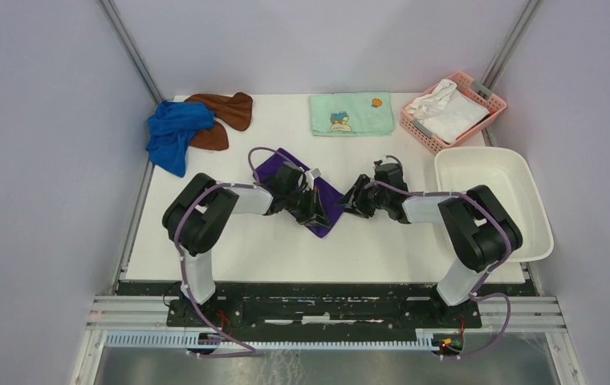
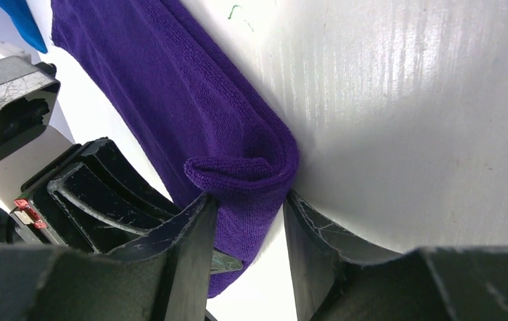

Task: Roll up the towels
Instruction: Roll the towel at the center of the board.

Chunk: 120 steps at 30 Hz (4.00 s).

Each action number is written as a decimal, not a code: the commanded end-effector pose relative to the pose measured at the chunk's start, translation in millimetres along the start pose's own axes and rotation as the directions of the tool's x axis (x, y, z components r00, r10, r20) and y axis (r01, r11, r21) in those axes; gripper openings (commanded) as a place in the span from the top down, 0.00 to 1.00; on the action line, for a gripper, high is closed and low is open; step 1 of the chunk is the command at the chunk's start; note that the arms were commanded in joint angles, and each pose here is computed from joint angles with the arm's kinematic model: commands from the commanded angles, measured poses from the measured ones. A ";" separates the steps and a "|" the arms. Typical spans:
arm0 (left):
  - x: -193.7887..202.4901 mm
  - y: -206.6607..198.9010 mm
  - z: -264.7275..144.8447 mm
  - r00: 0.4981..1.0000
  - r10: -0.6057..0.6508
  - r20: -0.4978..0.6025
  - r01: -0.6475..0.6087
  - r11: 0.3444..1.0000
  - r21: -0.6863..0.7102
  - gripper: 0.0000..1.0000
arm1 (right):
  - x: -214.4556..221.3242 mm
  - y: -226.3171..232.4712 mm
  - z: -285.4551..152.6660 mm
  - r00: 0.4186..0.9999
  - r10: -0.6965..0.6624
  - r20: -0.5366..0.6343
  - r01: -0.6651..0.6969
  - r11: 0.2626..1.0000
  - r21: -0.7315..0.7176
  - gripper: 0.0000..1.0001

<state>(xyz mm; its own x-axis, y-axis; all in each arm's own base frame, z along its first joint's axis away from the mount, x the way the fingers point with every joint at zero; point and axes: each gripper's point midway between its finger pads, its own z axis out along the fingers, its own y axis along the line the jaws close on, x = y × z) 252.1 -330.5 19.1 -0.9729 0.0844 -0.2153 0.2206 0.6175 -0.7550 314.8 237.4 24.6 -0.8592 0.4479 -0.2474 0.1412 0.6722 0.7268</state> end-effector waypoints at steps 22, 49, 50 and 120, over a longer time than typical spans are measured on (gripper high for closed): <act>-5.5 24.2 -25.6 0.991 -0.095 0.093 0.112 0.975 -0.192 0.73 | 7.5 -75.7 -11.1 0.995 0.096 0.012 -0.092 0.906 0.414 0.94; -11.9 3.6 -96.9 0.908 0.362 0.212 -0.147 0.749 -0.646 0.43 | 1.0 -63.9 -15.9 0.997 0.072 -0.010 -0.060 0.897 0.438 0.95; -12.9 -8.3 -96.7 0.881 0.427 0.206 -0.192 0.719 -0.667 0.41 | 0.5 -62.9 -16.2 0.997 0.071 -0.009 -0.060 0.898 0.437 0.95; 35.6 30.6 9.9 0.664 0.646 -0.377 -0.674 0.297 -0.677 0.77 | -9.2 -30.6 -20.0 0.998 0.034 -0.048 -0.014 0.930 0.368 0.93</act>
<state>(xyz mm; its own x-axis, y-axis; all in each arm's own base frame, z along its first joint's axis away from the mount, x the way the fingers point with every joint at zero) 263.8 -325.9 18.4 -0.4175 0.7637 -0.4924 0.5665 0.6425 0.5160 309.8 211.4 15.6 -0.8635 0.4766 -0.1652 0.3398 0.7917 0.5077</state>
